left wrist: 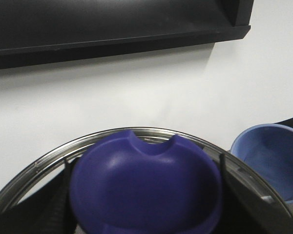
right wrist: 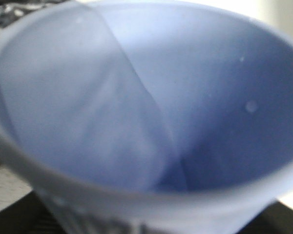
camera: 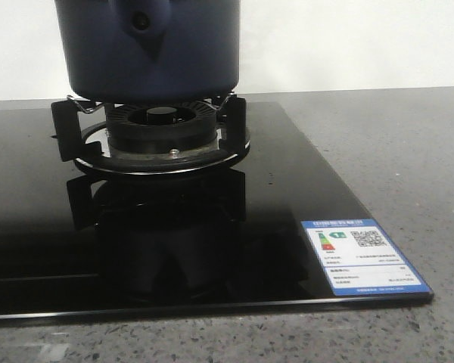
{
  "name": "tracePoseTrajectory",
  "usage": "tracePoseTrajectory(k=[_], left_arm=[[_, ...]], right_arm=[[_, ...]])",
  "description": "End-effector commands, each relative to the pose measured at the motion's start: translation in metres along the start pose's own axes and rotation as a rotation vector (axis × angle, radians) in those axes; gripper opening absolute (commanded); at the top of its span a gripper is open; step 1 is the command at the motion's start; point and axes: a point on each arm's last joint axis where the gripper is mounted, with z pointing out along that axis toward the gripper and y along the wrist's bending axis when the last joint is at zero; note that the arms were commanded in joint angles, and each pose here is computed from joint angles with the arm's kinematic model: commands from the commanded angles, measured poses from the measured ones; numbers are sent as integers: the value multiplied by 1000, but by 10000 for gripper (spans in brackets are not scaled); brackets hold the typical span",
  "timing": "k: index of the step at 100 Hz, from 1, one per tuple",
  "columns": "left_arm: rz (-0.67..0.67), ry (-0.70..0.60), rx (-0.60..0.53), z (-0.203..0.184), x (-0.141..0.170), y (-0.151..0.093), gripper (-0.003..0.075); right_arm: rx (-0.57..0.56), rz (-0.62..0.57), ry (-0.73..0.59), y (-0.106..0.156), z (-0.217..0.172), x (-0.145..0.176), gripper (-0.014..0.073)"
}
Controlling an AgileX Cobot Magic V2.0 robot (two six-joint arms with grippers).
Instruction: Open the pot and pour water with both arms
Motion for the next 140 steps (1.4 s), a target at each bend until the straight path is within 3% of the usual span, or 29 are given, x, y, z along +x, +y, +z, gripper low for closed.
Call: tracePoseTrajectory(k=[1, 98, 140], left_arm=[[-7, -136, -47, -12, -26, 3, 347], [-7, -136, -47, -12, -26, 3, 347], [-7, -136, -47, -12, -26, 3, 347]], right_arm=[[139, -79, -76, -30, -18, -7, 286], [347, -530, -78, -44, -21, -14, 286], [362, -568, -117, -44, -22, -18, 286]])
